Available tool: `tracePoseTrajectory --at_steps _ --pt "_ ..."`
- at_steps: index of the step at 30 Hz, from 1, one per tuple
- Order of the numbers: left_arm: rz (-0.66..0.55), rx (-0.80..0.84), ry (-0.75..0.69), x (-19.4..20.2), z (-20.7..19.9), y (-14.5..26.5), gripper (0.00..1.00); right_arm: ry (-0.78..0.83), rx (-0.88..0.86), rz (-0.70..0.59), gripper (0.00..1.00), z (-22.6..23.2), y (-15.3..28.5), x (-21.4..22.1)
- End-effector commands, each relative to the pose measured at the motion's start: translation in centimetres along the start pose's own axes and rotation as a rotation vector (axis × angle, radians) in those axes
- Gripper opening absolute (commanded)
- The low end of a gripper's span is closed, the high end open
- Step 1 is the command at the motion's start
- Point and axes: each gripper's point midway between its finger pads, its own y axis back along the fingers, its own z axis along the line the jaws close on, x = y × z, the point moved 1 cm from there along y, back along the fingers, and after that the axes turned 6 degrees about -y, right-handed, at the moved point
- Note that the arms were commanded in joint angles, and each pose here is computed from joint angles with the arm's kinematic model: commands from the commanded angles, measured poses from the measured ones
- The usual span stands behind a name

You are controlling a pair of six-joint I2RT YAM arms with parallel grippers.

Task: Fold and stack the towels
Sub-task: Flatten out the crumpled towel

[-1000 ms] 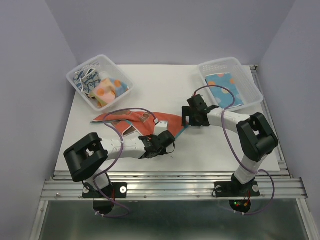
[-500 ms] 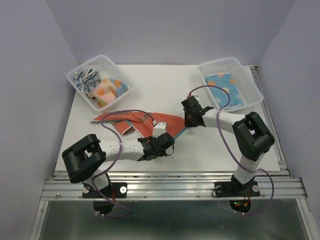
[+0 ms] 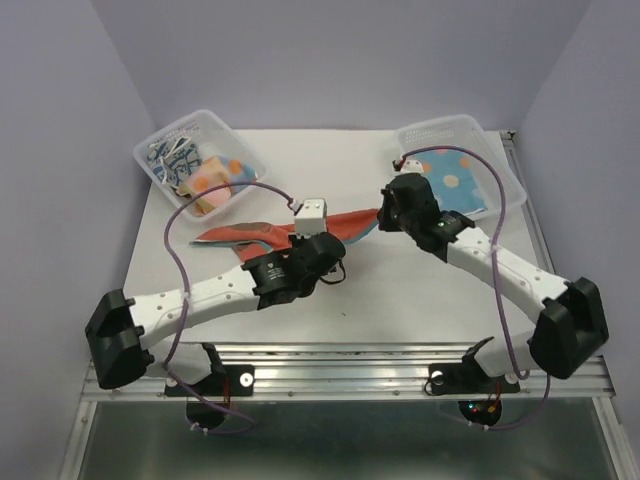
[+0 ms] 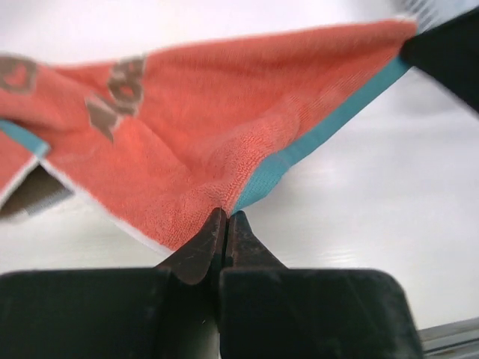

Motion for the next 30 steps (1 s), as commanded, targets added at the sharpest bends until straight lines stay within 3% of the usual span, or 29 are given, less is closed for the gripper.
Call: tracePoseTrajectory --at_steps 1,4,8,10,17,23,30 --pt "-0.21 0.037 0.005 -9.4 0.1 5.2 0.0 -0.023 -0.115 -0.269 0.01 2.2 7.1 -8.8" --pt "-0.305 0.153 -0.005 -14.5 -1.0 9.1 0.0 -0.026 -0.204 -0.363 0.01 3.6 11.4 -12.3" --pt "-0.464 0.557 -0.013 -19.7 -4.2 17.3 0.0 -0.007 -0.361 -0.443 0.01 5.2 18.3 -15.1" --pt "-0.524 0.718 -0.02 -21.2 -4.9 21.2 0.0 -0.008 -0.4 -0.478 0.01 5.4 20.7 -16.1" --pt "-0.581 1.024 -0.07 -22.3 -6.0 28.4 0.0 0.031 -0.671 -0.522 0.01 7.7 29.3 -16.9" --pt "-0.61 1.233 -0.072 -22.3 -6.5 32.8 0.0 0.009 -0.855 -0.53 0.01 8.7 34.9 -16.4" --pt "-0.593 1.224 -0.046 -21.9 -6.4 32.4 0.0 -0.029 -0.881 -0.53 0.01 7.9 36.2 -15.4"
